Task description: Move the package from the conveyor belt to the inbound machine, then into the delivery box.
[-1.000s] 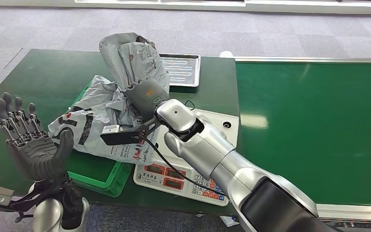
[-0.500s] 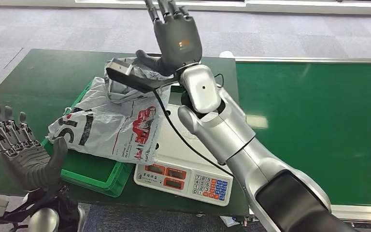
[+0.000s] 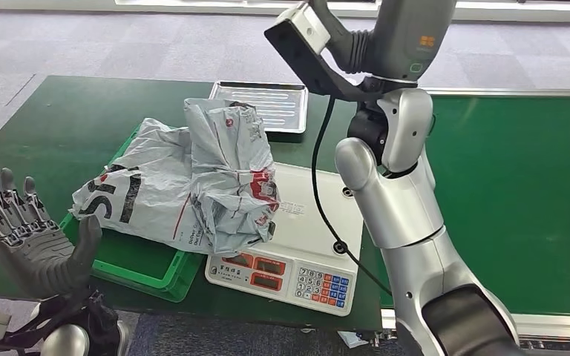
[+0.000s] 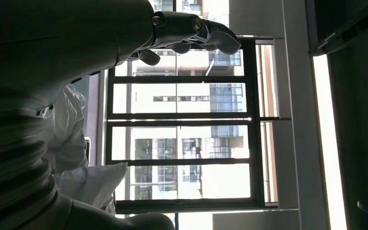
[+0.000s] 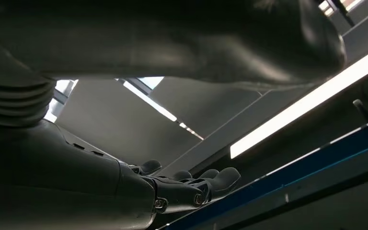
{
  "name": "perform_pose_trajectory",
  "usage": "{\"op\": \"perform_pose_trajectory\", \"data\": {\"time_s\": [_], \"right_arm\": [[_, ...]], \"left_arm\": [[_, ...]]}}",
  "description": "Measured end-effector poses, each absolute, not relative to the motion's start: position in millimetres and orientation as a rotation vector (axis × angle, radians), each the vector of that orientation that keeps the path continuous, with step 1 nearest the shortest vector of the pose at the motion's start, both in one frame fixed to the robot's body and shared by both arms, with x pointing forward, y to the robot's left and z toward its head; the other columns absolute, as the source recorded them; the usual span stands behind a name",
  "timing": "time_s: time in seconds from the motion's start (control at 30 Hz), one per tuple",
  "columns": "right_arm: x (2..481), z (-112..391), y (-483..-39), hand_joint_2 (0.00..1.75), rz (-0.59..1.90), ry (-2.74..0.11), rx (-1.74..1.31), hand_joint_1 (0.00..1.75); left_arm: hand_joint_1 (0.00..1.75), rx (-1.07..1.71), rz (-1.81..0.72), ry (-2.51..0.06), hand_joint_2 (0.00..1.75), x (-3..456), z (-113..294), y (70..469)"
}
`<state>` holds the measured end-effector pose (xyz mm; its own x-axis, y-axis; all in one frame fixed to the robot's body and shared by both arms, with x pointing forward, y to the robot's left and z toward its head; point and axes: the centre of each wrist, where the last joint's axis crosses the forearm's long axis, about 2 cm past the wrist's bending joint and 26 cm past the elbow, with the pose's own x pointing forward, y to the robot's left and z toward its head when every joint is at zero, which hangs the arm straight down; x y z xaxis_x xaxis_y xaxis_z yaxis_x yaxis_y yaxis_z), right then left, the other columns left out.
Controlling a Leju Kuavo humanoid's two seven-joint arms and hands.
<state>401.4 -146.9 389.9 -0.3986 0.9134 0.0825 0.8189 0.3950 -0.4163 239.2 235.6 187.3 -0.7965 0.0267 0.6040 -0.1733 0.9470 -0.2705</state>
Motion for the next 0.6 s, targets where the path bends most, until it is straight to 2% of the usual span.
{"op": "perform_pose_trajectory", "data": {"time_s": [0.33,0.6], "right_arm": [[392,374,-165,0.00,0.375,-2.346,-1.499,0.00],[391,370,-168,0.00,0.369,-2.336,-1.500,0.00]], "left_arm": [[0.00,0.264,0.284,-2.456,1.75,245,193,238],[0.00,0.272,0.275,-2.452,1.75,250,192,238]]}}
